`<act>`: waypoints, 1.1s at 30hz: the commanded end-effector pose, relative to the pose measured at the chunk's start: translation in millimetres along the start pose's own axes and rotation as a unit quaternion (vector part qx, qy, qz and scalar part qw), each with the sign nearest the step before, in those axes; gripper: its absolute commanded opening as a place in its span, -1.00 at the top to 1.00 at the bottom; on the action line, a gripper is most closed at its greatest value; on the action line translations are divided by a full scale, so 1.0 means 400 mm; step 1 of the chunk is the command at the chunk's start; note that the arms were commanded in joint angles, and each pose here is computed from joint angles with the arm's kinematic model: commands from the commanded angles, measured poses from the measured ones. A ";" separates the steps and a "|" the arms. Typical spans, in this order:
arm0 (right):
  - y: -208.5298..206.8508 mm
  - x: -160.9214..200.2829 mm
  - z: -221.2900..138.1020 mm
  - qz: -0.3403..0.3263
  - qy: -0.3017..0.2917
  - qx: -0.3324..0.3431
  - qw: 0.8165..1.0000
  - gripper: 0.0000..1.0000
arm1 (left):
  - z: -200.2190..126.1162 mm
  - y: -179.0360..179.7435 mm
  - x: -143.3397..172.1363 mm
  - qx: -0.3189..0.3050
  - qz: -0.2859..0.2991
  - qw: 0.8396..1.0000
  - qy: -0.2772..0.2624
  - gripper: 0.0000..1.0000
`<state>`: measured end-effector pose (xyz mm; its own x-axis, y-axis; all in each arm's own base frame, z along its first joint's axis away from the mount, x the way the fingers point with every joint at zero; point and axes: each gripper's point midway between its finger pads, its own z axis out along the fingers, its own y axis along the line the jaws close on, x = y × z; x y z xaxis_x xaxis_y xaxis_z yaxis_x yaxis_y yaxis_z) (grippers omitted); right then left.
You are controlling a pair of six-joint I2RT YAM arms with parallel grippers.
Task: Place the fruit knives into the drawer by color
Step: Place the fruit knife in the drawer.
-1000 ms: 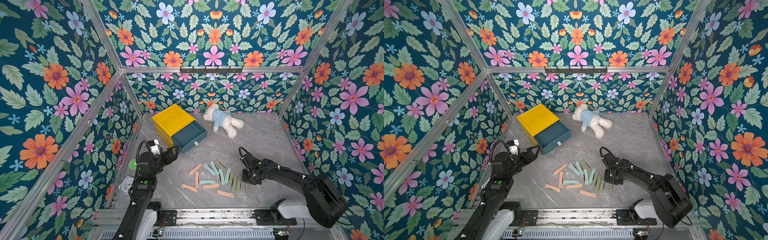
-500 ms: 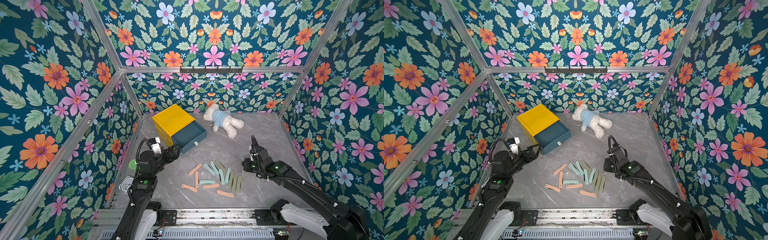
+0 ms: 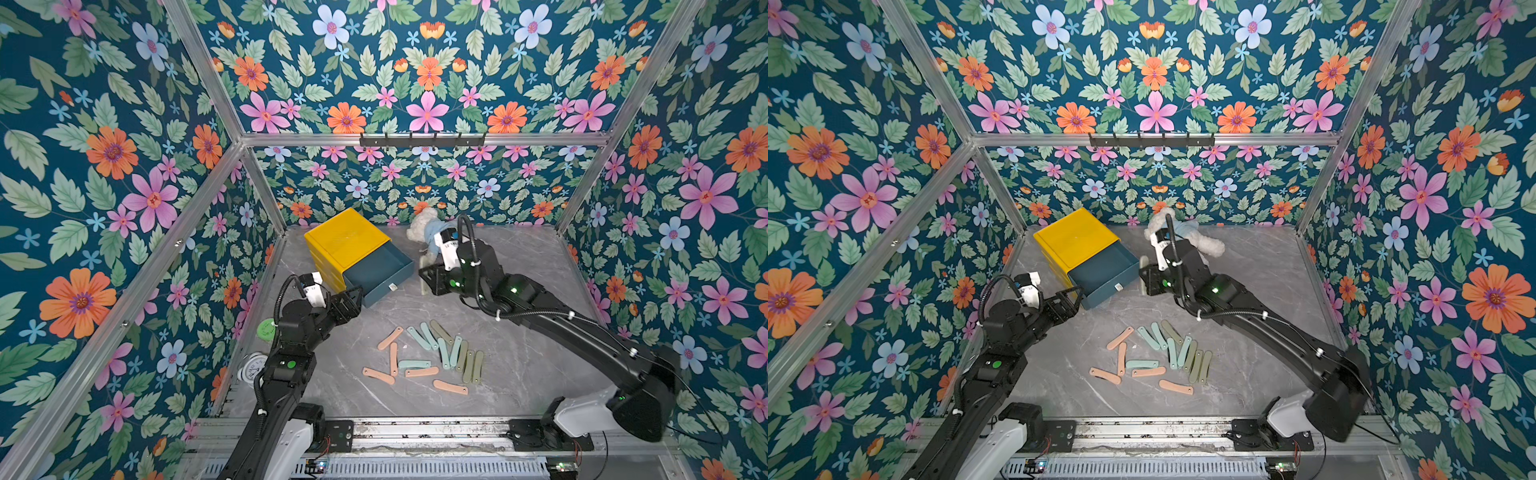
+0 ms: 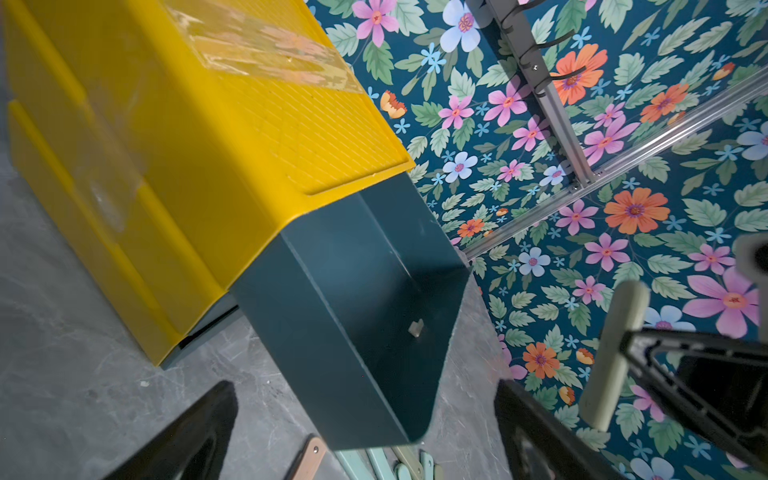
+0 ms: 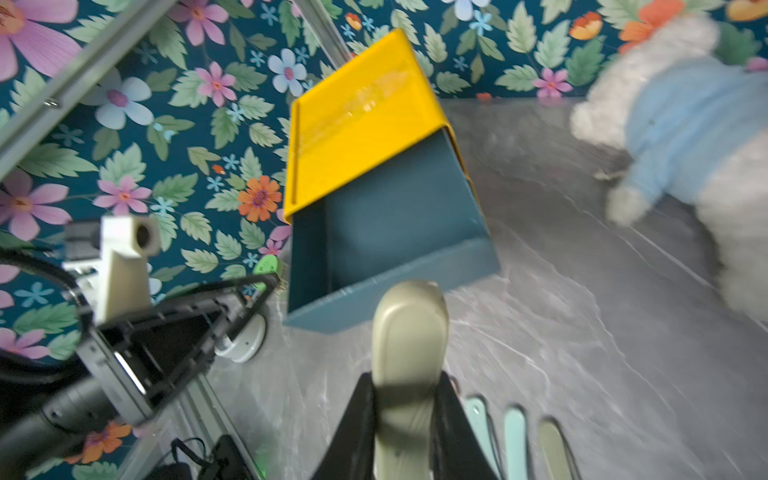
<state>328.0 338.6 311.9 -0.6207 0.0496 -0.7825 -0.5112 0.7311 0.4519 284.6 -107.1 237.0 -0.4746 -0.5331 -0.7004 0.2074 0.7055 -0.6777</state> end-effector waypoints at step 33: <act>-0.032 -0.124 0.022 0.081 -0.045 0.002 0.996 -0.17 | -0.025 -0.167 -0.022 0.059 0.090 0.994 0.027 -0.94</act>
<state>372.9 357.2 340.1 -0.6226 0.1448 -0.7690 -0.4878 0.6966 0.5261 268.5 -136.1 287.4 -0.4692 -0.4143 -0.7799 0.3593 0.7172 -0.5971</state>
